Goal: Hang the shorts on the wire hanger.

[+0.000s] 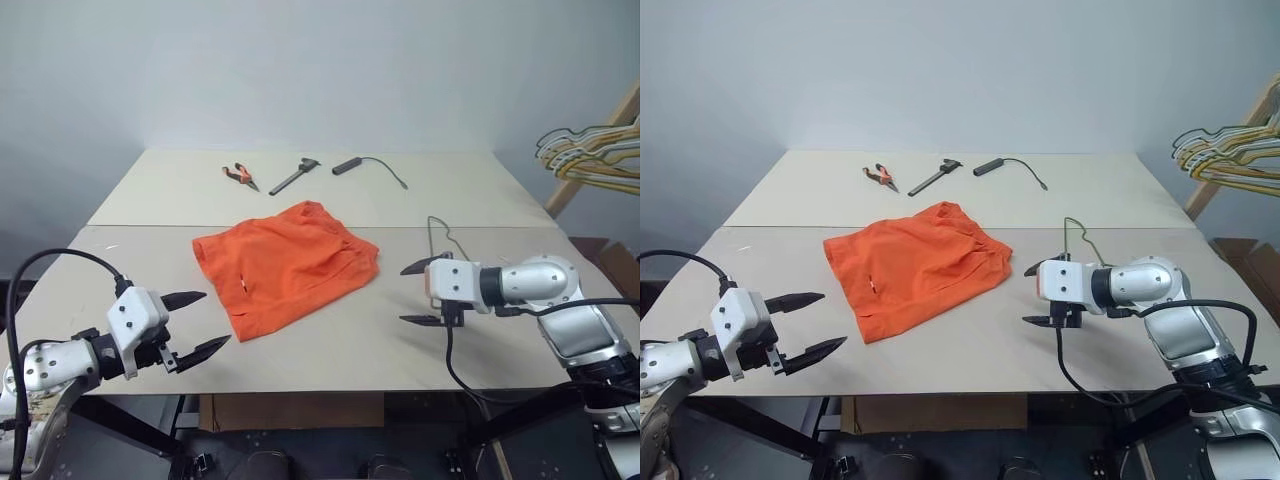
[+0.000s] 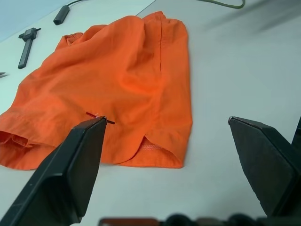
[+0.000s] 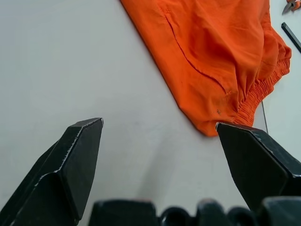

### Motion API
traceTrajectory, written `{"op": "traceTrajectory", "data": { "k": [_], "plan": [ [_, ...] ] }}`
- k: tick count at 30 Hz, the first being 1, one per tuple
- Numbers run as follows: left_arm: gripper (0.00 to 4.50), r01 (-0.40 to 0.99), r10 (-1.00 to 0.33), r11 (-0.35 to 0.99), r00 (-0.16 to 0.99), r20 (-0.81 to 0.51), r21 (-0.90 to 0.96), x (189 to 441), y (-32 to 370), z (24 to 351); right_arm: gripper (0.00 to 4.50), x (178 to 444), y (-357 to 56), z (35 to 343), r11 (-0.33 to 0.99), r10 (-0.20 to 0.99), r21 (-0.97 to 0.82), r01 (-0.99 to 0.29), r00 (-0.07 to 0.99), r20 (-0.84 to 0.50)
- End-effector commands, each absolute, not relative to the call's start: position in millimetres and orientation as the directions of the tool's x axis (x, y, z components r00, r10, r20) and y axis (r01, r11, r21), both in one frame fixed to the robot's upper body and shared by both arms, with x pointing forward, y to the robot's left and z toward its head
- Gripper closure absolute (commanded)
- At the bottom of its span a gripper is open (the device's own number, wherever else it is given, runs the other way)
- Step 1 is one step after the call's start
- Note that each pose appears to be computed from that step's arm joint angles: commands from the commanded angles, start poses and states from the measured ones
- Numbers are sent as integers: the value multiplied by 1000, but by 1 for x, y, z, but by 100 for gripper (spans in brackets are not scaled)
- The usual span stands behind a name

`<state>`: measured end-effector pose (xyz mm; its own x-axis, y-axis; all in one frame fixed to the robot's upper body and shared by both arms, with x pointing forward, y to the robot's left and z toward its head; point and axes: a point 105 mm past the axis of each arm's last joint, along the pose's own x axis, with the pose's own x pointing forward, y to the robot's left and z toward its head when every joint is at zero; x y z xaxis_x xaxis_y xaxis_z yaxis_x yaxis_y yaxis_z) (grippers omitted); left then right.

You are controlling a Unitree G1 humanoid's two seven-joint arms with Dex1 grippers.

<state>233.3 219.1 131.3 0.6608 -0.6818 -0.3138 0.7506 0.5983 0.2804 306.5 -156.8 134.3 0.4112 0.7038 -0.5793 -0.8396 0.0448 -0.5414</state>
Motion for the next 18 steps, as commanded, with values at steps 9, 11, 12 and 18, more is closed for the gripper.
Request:
{"op": "traceTrajectory", "data": {
  "k": [9,11,12,18],
  "plan": [
    [0,731,-671,604,682,-290,319,239,214,142,3,312,-151,147,42,716,-596,-802,440,-542],
    [0,743,-680,588,668,-300,320,237,212,140,3,311,-150,147,44,716,-598,-801,442,-540],
    [0,747,-680,584,664,-312,317,237,212,138,3,311,-149,147,45,716,-598,-800,443,-539],
    [0,782,-720,556,622,-308,281,242,206,132,3,312,-144,150,59,722,-613,-788,458,-519]
  ]
}}
